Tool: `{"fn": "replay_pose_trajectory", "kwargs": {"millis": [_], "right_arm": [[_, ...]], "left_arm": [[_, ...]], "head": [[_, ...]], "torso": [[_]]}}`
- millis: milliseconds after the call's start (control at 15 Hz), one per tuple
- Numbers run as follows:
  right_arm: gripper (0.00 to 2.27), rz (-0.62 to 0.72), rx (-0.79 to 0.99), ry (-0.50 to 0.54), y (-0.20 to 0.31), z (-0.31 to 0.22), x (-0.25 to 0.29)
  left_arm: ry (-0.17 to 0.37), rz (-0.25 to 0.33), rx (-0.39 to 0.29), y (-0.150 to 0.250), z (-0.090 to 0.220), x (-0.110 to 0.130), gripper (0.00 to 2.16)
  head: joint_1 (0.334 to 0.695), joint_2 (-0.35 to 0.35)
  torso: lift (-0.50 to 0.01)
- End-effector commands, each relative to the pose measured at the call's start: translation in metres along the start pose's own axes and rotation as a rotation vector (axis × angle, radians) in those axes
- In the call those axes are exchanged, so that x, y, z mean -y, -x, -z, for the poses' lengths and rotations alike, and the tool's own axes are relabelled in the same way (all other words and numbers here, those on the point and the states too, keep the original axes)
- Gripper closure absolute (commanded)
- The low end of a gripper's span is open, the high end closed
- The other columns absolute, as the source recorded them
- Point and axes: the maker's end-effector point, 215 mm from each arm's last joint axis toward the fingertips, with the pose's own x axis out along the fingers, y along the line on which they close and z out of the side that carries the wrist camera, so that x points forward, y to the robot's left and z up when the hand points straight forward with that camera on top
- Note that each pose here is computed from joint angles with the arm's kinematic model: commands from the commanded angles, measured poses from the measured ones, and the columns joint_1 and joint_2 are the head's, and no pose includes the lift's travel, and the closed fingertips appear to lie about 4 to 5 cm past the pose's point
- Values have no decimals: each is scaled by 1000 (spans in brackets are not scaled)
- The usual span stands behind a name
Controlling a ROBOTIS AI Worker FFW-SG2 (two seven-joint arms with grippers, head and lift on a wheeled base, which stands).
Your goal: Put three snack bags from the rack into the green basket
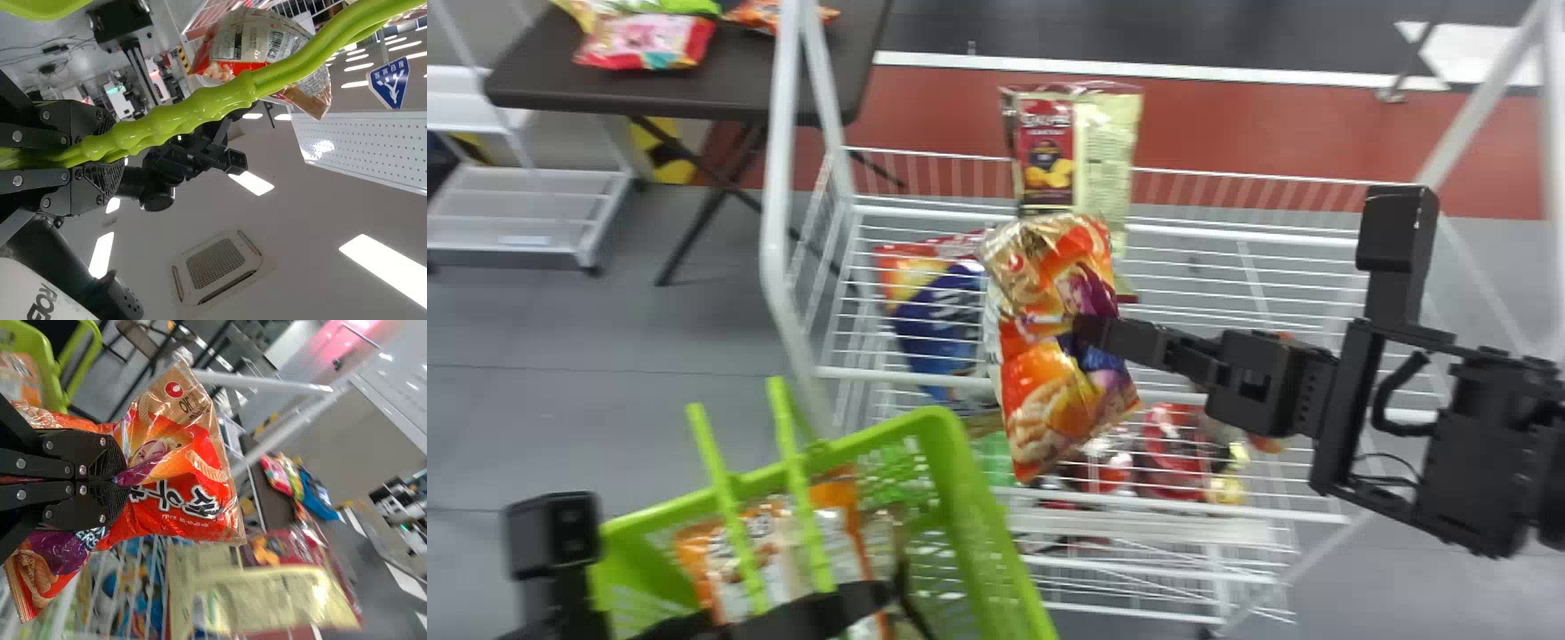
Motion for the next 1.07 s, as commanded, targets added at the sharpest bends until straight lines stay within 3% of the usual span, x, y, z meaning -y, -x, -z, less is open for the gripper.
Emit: {"fn": "replay_pose_trajectory", "kwargs": {"millis": [0, 267, 600, 1000], "right_arm": [[2250, -84, -56, -2, -20, 21, -39], [2250, -160, -144, -6, -46, 59, -76], [2250, -194, -190, -47, -63, 88, -87], [2250, -211, -244, -147, -76, 130, -80]], "left_arm": [[-1, 1, 2, -1, 0, 0, 2148], [-2, 0, 1, -6, 1, -2, 2148], [-3, 5, 11, -5, 0, -1, 2148], [-11, 5, 4, -6, -1, 2, 2148]], "head": [[695, 91], [695, 216], [695, 315], [695, 347]], "torso": [[0], [0], [0], [0]]}}
